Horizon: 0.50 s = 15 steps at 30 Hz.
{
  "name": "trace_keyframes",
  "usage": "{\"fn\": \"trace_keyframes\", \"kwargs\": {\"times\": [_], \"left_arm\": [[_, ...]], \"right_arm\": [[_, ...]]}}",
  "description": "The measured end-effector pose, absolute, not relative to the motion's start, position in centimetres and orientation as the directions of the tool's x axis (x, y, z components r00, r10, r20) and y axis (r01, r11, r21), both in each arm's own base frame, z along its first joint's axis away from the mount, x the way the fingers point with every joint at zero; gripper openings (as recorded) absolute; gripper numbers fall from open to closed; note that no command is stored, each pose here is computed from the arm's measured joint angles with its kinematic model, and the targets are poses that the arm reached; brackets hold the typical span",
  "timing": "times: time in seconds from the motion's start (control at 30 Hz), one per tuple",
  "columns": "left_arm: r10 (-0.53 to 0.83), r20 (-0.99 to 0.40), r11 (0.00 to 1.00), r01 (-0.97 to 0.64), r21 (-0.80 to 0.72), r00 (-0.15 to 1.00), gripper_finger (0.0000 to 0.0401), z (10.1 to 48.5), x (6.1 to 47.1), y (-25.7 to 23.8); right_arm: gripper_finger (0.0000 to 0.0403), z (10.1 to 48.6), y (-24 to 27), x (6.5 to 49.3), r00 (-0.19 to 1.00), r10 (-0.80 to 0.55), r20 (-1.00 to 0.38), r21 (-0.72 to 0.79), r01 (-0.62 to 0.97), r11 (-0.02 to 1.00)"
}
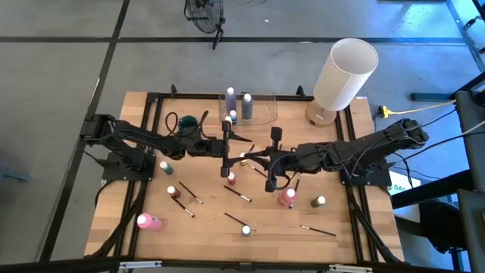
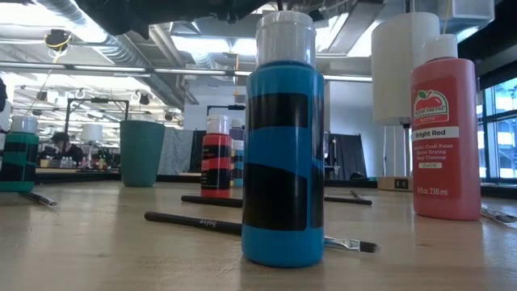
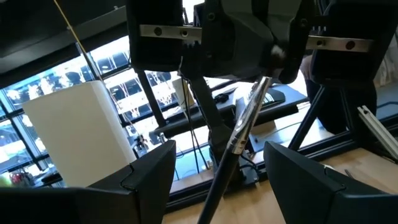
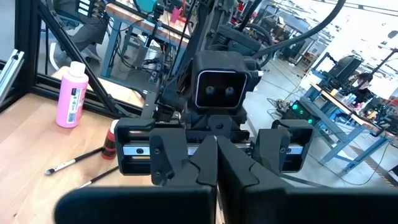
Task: Pick & Place Paint Supplies
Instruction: Put the silver paint brush into the green cup
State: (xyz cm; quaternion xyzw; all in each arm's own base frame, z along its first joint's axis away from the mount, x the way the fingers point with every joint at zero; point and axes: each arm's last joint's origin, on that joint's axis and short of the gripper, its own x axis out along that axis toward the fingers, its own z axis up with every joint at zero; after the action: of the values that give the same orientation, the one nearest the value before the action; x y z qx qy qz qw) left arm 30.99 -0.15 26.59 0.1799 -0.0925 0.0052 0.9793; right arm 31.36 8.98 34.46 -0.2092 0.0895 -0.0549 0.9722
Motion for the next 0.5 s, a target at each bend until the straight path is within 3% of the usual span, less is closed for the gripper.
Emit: {"fn": "trace_keyframes", "kwargs": {"times": [0.5], "left_arm": [[-0.046,0.182,0.943,-0.017,0.333,0.982,0.0239,26.58,30.99,-0.19]], "right_arm": [[0.0000,34.57,8.90,31.40,0.979,-0.146,-0.141,-0.411,0.076,0.908]]}}
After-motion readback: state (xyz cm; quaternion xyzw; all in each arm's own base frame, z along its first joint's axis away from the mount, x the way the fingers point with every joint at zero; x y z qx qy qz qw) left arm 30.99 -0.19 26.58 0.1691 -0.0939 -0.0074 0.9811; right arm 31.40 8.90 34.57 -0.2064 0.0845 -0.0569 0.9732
